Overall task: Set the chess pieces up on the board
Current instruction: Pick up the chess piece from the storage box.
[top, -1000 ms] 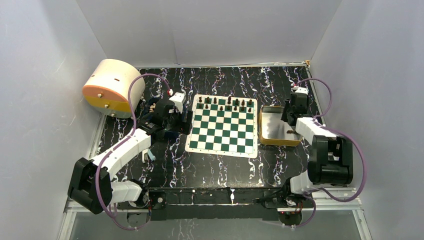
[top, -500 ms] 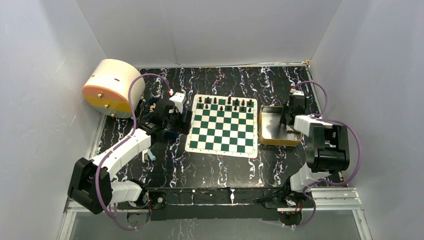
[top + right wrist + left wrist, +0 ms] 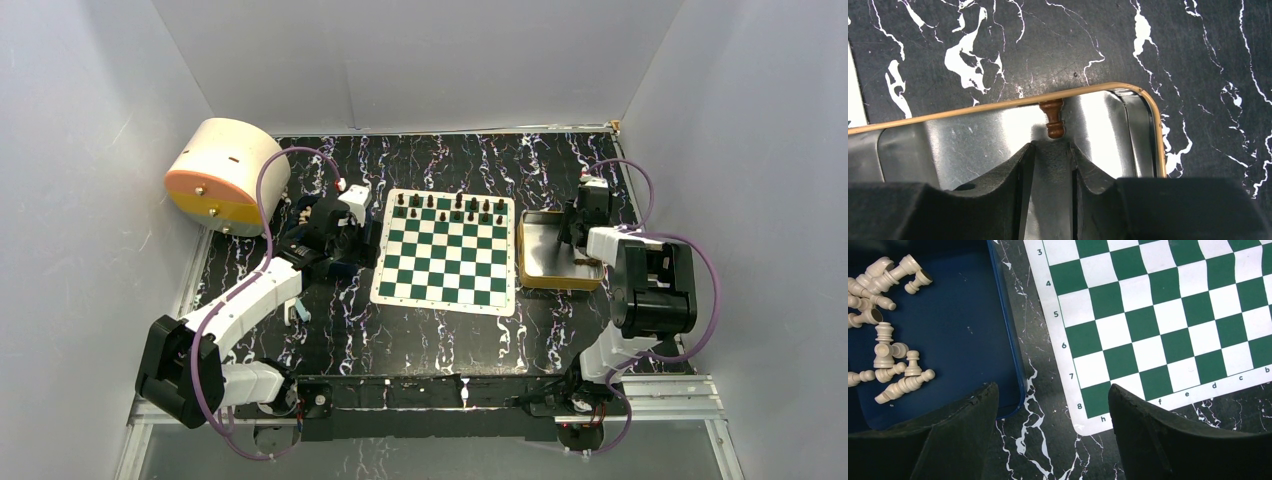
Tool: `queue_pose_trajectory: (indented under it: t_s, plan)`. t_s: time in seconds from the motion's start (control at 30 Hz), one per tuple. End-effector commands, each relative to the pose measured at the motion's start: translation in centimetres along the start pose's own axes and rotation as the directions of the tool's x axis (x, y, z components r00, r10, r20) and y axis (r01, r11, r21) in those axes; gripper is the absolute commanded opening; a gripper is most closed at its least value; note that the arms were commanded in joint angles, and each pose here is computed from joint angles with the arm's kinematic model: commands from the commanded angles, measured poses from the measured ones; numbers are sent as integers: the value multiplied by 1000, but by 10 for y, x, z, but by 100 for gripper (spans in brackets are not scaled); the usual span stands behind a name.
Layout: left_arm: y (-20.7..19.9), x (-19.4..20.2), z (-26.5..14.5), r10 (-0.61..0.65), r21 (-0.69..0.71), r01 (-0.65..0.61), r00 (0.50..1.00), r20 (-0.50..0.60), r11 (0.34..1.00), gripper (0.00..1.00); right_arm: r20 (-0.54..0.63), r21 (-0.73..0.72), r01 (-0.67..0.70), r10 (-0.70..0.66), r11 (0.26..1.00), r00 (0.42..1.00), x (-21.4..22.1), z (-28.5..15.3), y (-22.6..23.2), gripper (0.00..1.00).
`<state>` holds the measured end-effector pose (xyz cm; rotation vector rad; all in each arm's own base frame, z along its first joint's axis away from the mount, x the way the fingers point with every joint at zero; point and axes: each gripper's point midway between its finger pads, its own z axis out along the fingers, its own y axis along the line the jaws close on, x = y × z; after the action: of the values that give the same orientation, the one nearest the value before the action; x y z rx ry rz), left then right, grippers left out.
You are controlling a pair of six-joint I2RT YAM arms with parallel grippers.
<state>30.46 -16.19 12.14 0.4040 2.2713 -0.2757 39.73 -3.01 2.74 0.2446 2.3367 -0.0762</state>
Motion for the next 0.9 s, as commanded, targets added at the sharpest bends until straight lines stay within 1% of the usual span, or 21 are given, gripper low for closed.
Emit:
queue_pose_trajectory:
  t_s: [0.0,0.23,0.33,0.57,0.87]
  plan:
    - [12,-2,-5,-16,-68,17,1000,16,998,76,77,32,4,-7,999,997,-28,4,-6,40]
    - [39,1,-7,-44,-229,44,999,7,972,70,85,20,9,-11,1000,996,-37,7,-3,42]
    - [46,0,-7,-53,-273,51,999,2,961,69,89,6,15,-16,1000,996,-39,9,0,41]
    - [55,-2,4,-93,-296,79,995,-32,952,68,81,-1,28,-28,1000,996,-35,15,1,37]
    - [53,10,29,-124,-255,94,987,-104,962,65,85,2,48,-48,999,995,-30,11,-1,22]
